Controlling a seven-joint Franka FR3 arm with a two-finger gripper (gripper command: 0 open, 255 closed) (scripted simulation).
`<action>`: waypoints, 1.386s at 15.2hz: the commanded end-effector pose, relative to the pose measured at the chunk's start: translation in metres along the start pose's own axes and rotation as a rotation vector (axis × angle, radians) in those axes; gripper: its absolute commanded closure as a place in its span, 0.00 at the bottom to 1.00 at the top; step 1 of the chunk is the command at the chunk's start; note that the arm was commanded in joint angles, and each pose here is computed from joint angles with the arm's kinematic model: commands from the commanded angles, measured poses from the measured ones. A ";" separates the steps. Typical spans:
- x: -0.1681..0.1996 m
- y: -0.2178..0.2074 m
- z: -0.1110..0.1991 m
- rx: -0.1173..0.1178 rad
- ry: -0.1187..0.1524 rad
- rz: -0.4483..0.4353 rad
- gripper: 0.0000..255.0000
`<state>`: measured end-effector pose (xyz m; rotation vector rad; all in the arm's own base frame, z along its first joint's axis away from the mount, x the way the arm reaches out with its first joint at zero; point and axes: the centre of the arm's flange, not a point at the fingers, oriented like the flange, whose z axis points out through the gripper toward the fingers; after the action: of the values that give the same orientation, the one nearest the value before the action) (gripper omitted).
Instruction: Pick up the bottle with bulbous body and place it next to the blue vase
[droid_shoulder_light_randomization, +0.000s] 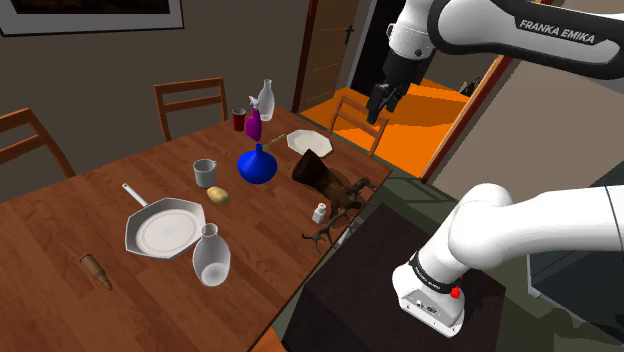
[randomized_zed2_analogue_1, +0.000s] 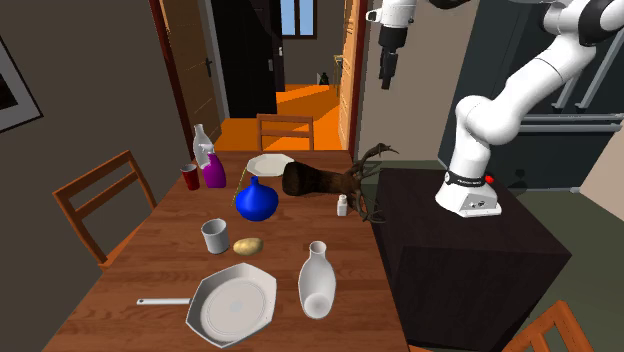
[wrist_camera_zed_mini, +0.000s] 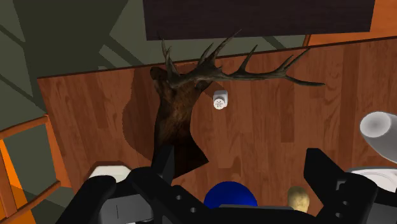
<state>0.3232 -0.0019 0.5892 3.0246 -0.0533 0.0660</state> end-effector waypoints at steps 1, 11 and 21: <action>0.000 0.000 0.000 0.000 0.000 0.000 0.00; 0.031 -0.102 0.072 0.025 0.000 0.033 0.00; 0.065 -0.206 0.141 0.051 -0.001 0.066 0.00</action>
<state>0.3972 0.1742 0.4391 3.0691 -0.1464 0.0724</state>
